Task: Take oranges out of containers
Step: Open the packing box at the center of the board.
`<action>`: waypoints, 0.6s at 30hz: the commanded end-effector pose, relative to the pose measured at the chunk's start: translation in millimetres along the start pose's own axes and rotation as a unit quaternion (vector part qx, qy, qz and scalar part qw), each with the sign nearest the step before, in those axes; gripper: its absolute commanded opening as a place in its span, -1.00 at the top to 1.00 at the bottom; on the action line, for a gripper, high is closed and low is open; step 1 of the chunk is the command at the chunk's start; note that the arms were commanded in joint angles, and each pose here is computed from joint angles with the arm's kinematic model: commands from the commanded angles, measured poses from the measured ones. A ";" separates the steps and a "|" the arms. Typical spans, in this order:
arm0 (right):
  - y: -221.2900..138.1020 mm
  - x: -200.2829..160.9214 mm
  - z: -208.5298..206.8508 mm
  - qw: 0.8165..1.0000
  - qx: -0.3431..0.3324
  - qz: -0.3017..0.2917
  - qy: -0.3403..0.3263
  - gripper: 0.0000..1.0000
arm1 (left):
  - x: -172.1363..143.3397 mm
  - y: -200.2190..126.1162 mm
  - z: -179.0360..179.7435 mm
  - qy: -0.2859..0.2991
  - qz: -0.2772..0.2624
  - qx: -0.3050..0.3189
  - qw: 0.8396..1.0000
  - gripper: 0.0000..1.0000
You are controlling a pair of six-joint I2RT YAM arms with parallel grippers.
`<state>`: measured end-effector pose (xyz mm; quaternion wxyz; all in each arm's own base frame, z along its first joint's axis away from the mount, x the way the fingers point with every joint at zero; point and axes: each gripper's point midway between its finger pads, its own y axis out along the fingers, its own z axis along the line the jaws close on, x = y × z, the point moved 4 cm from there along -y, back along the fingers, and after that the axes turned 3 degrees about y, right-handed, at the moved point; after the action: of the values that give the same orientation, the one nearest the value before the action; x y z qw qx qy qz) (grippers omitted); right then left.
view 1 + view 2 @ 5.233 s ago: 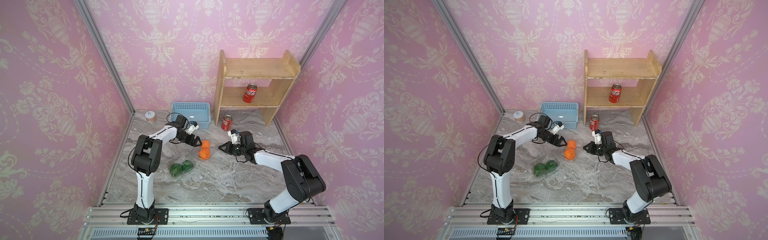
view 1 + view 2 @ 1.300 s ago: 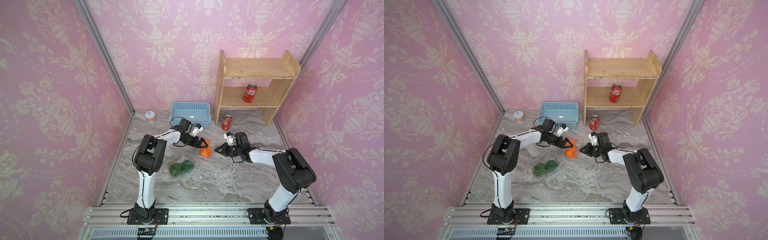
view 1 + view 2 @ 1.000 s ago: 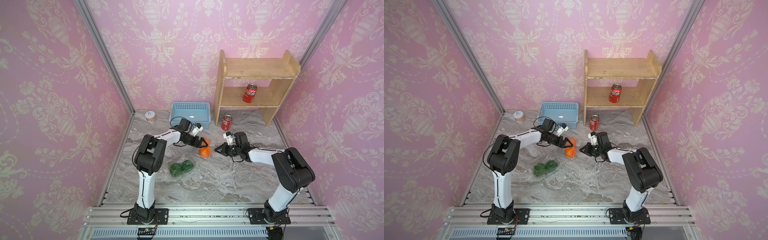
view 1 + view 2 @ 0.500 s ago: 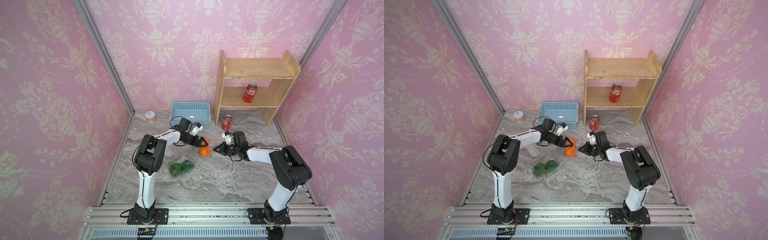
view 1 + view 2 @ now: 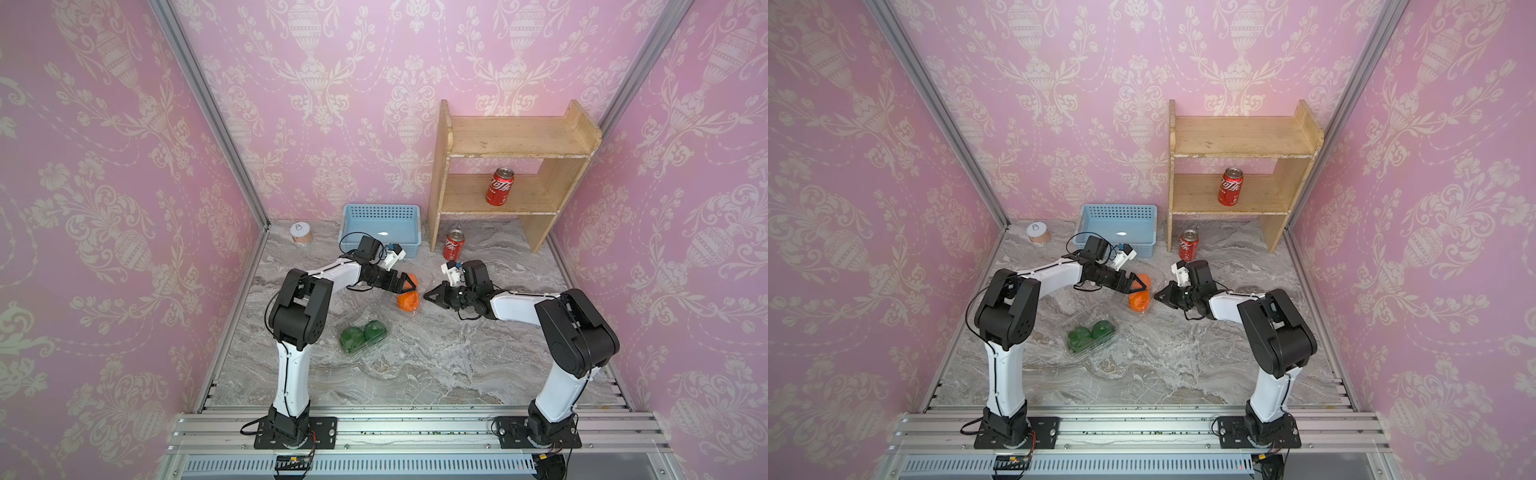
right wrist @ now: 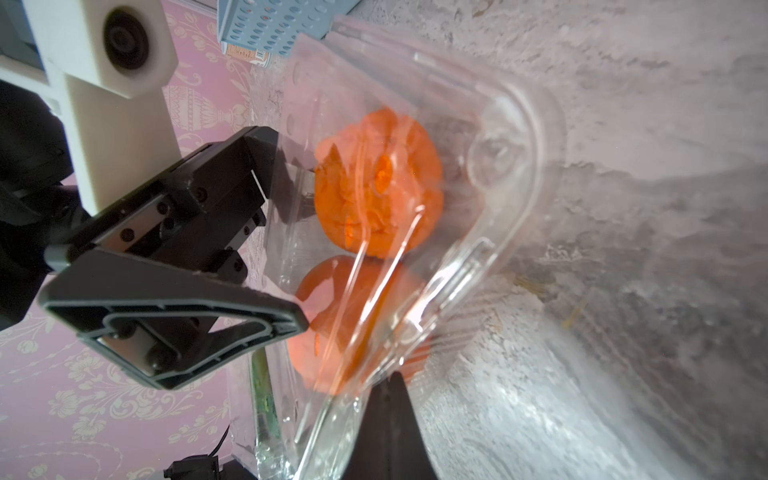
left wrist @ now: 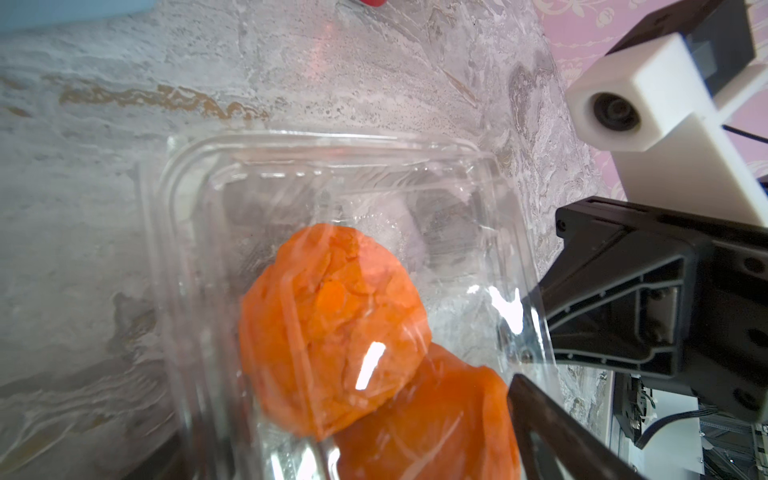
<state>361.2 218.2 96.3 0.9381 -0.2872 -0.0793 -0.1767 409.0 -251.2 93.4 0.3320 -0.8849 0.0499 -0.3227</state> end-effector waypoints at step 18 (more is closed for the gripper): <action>14.3 15.0 38.9 0.995 0.091 -0.025 -0.029 1.00 | -18.9 20.9 -10.0 -0.025 0.034 -0.042 0.998 -0.92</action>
<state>368.7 231.5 98.8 0.9485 -0.2512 -0.0755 -0.1778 413.1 -252.3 95.4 0.3286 -0.8831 0.0427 -0.3320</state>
